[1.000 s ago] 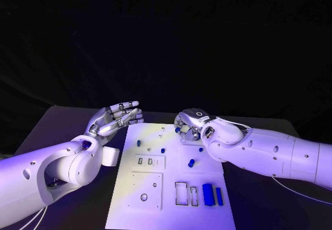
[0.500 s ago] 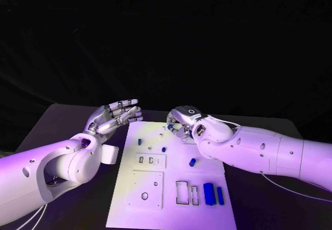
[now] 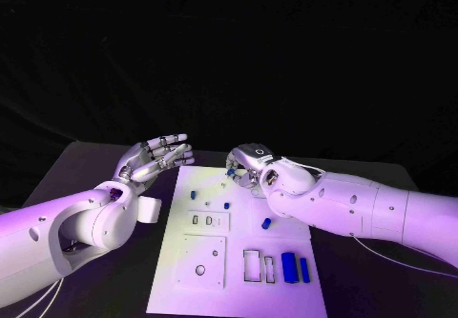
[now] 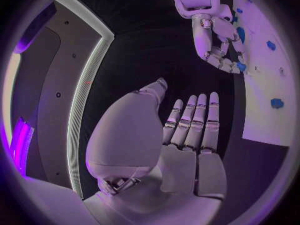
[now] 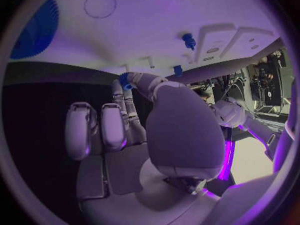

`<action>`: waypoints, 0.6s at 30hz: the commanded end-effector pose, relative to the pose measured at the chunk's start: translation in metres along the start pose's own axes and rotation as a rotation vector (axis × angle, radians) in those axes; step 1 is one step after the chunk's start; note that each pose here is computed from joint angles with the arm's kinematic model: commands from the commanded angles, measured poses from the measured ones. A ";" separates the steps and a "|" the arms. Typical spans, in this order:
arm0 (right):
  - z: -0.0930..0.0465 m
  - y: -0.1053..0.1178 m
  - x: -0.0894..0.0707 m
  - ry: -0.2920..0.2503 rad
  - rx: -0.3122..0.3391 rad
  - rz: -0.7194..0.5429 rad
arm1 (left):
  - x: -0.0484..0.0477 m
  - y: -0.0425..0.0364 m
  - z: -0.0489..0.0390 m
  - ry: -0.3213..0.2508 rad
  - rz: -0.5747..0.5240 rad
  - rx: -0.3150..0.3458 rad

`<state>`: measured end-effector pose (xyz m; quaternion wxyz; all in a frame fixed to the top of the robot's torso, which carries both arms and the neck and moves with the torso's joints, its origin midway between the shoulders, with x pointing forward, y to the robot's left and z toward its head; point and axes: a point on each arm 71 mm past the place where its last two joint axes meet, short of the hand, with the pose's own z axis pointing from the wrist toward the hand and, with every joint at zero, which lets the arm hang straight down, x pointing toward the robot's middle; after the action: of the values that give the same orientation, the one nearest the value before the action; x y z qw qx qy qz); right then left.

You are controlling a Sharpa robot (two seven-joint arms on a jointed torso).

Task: Assemble the parts on the task board

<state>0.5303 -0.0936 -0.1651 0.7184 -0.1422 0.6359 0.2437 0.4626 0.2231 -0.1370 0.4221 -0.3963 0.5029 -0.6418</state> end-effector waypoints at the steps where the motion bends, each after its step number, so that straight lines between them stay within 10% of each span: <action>1: 0.001 0.002 0.002 0.000 -0.003 -0.004 | 0.0034 -0.0031 0.0010 0.025 -0.007 0.020; 18: 0.004 0.004 0.011 0.037 0.001 -0.005 | 0.0045 -0.0065 0.0024 0.028 -0.006 0.025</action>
<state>0.5326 -0.0867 -0.1707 0.7156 -0.1416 0.6393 0.2433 0.4633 0.2220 -0.1327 0.4227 -0.3926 0.5014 -0.6448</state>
